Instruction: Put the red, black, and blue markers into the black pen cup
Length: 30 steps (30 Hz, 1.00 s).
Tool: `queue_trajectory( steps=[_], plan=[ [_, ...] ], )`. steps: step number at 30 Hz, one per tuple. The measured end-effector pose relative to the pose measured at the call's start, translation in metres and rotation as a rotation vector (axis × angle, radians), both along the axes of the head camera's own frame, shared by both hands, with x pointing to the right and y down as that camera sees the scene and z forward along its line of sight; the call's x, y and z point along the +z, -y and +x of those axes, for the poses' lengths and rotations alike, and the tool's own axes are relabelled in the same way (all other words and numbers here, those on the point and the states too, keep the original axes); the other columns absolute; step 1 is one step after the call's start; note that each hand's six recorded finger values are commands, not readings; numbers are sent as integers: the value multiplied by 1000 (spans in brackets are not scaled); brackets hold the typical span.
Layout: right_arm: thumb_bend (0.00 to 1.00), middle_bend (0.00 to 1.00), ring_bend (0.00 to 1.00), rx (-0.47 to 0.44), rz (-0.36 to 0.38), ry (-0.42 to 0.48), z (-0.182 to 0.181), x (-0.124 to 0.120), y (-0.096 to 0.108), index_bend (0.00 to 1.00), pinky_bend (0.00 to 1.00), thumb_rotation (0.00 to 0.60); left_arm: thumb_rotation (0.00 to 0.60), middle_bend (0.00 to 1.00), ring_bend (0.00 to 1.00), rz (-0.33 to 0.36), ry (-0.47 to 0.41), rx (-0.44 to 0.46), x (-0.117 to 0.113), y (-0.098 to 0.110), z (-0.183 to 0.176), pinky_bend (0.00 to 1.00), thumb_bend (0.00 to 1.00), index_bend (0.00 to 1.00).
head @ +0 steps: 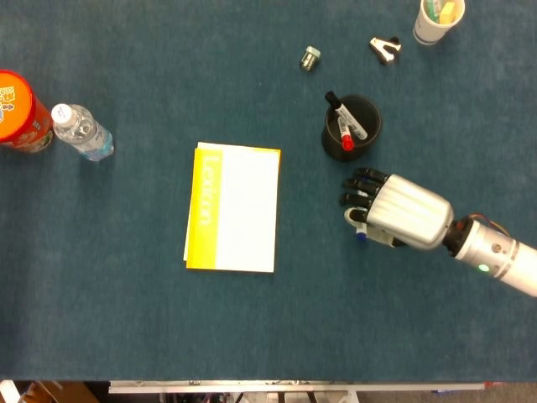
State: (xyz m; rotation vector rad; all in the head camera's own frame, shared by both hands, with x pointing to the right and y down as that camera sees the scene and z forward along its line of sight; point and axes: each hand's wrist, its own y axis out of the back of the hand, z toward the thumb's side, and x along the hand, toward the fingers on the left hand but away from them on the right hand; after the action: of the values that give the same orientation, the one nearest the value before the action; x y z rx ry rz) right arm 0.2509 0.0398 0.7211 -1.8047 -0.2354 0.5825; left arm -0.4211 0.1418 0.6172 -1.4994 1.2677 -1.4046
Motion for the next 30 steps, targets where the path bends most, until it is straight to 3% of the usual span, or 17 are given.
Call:
queue_trajectory(
  steps=[8,14,22,30],
  plan=[
    [333,402,225,189,-182,309,-4,-65,12,643,228,600,600,203,200,4,-2,10,-1,3,4,203,482,173],
    [333,402,225,319,-233,465,8,-105,34,643,228,600,600,203,201,1,-7,16,0,3,6,203,482,173],
    [333,402,225,473,-330,557,21,-105,60,644,228,600,600,203,200,2,-10,20,1,4,7,204,482,173],
    [333,401,225,619,-455,574,29,-76,83,644,225,600,600,203,201,-7,-9,20,3,4,8,204,482,173]
  ],
)
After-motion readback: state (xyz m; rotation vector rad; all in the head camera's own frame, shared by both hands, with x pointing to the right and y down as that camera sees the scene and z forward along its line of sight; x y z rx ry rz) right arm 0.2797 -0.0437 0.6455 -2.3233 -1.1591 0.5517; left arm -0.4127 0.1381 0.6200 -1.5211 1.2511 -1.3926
